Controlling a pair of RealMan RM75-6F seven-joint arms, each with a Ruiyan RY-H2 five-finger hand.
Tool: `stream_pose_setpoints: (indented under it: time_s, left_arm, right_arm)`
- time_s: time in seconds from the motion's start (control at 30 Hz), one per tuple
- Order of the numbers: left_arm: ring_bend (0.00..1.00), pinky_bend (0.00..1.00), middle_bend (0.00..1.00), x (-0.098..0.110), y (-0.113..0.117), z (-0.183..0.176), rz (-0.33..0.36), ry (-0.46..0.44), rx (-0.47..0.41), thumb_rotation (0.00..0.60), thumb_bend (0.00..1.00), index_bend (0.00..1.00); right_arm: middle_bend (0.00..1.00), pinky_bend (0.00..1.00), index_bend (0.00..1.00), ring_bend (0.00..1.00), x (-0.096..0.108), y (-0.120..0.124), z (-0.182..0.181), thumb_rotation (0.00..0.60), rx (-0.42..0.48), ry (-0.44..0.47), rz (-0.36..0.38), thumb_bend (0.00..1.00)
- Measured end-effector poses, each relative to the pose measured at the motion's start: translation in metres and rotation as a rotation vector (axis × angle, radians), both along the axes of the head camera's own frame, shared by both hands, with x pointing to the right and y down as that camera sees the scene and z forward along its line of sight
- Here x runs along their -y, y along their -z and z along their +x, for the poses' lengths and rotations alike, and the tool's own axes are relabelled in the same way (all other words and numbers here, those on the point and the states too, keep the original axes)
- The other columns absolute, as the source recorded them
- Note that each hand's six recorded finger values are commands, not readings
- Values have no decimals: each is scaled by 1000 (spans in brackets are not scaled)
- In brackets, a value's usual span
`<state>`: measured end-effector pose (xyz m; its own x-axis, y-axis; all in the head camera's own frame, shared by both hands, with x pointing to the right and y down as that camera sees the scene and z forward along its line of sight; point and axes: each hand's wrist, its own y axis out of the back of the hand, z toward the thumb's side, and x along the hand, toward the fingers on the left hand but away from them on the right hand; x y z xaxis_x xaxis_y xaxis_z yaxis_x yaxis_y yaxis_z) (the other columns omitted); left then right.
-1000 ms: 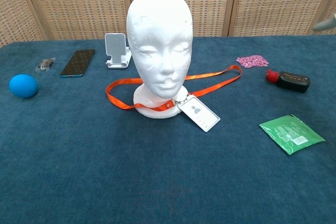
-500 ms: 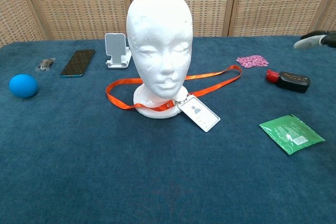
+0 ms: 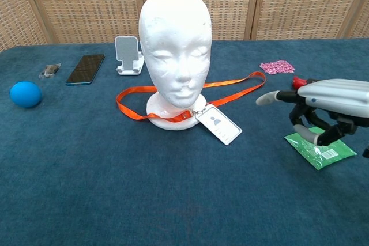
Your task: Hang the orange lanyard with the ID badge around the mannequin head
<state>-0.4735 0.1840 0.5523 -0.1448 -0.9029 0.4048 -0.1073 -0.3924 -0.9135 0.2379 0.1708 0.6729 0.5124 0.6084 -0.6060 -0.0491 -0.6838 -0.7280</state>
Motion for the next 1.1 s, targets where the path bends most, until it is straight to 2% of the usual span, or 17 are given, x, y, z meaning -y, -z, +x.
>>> stream_pose_setpoints:
  time_s: [0.43,0.8,1.1]
  left_arm:
    - [0,0,0,1,-4,0,-18,-5,-16,600,0,0]
    - [0,0,0,2,-7,1,-26,-7,-18,600,0,0]
    - [0,0,0,1,-7,2,-29,-11,-20,600,0,0]
  right_arm:
    - [742,962,79,775,-3,-32,-55,600,-66,53,-83,843]
    - [751,964,87,777,5,-44,-67,600,-106,21,-108,847]
    - [753,964,127,777,-7,-47,-74,600,-126,76,-177,851]
